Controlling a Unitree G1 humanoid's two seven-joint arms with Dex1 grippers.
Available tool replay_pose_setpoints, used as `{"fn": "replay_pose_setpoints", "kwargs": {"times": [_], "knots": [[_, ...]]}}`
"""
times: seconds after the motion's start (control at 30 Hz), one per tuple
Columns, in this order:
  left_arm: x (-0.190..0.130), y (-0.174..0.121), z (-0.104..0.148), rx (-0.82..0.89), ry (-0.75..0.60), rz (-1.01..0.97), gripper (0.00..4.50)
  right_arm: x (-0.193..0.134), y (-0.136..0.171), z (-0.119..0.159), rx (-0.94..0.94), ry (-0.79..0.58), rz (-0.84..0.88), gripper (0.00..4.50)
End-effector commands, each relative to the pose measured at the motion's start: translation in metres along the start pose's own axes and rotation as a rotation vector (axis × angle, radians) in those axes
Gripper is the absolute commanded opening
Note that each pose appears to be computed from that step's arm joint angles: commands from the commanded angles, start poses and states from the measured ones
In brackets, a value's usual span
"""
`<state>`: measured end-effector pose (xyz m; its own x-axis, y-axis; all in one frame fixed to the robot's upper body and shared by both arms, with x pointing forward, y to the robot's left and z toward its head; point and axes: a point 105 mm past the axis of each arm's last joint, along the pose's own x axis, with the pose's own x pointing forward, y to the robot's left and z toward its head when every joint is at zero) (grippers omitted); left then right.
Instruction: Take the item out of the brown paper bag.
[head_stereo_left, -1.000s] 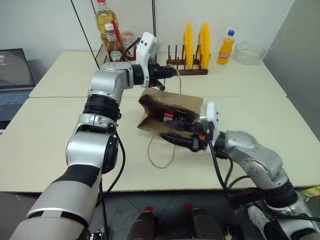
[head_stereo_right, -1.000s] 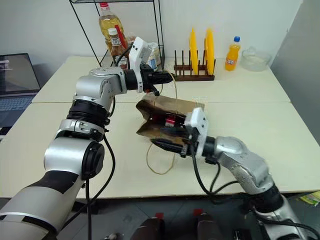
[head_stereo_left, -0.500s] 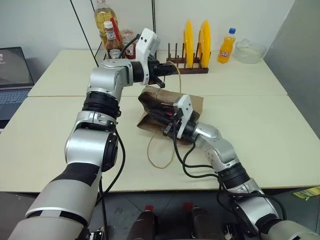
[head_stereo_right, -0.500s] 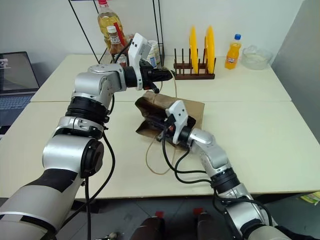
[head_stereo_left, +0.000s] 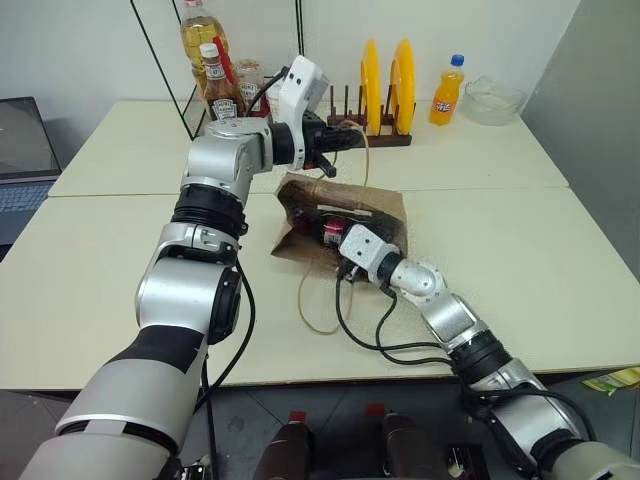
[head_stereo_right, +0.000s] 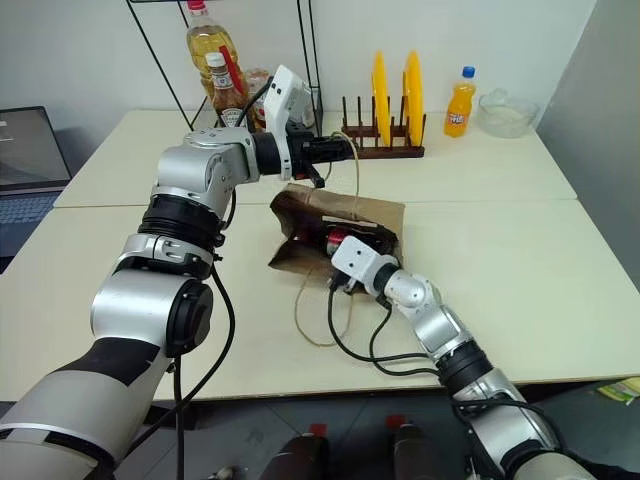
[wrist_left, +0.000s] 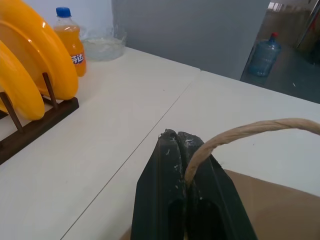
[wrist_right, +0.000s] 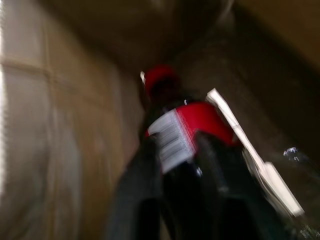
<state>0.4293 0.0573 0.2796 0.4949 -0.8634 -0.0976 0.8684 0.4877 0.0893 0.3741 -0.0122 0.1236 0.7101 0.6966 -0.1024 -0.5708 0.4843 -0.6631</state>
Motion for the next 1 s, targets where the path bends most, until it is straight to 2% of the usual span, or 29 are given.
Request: {"fn": "replay_pose_setpoints", "kwargs": {"times": [0.03,0.23,0.4,0.53,0.73,0.87,1.0], "knots": [[0.002,-0.005,0.019,0.063,-0.033,-0.017,0.00,0.000,-0.009,0.003,-0.115,0.027,-0.007,2.40],[-0.001,-0.005,0.020,0.075,-0.038,-0.025,0.00,0.002,-0.003,-0.009,-0.198,0.113,0.085,4.48],[-0.004,-0.004,0.016,0.074,-0.034,-0.023,0.00,0.007,-0.001,-0.034,-0.247,0.217,0.139,4.48],[-0.007,-0.003,0.016,0.081,-0.030,-0.021,0.00,0.010,-0.011,-0.054,-0.314,0.299,0.143,4.48],[-0.010,-0.001,0.018,0.088,-0.028,-0.006,0.00,0.012,-0.021,-0.056,-0.297,0.295,0.139,4.48],[-0.008,-0.002,0.019,0.091,-0.030,-0.009,0.00,0.015,-0.020,-0.045,-0.281,0.238,0.140,3.29],[-0.007,0.000,0.019,0.092,-0.031,0.001,0.00,0.018,-0.028,-0.019,-0.267,0.143,0.089,3.22]]}}
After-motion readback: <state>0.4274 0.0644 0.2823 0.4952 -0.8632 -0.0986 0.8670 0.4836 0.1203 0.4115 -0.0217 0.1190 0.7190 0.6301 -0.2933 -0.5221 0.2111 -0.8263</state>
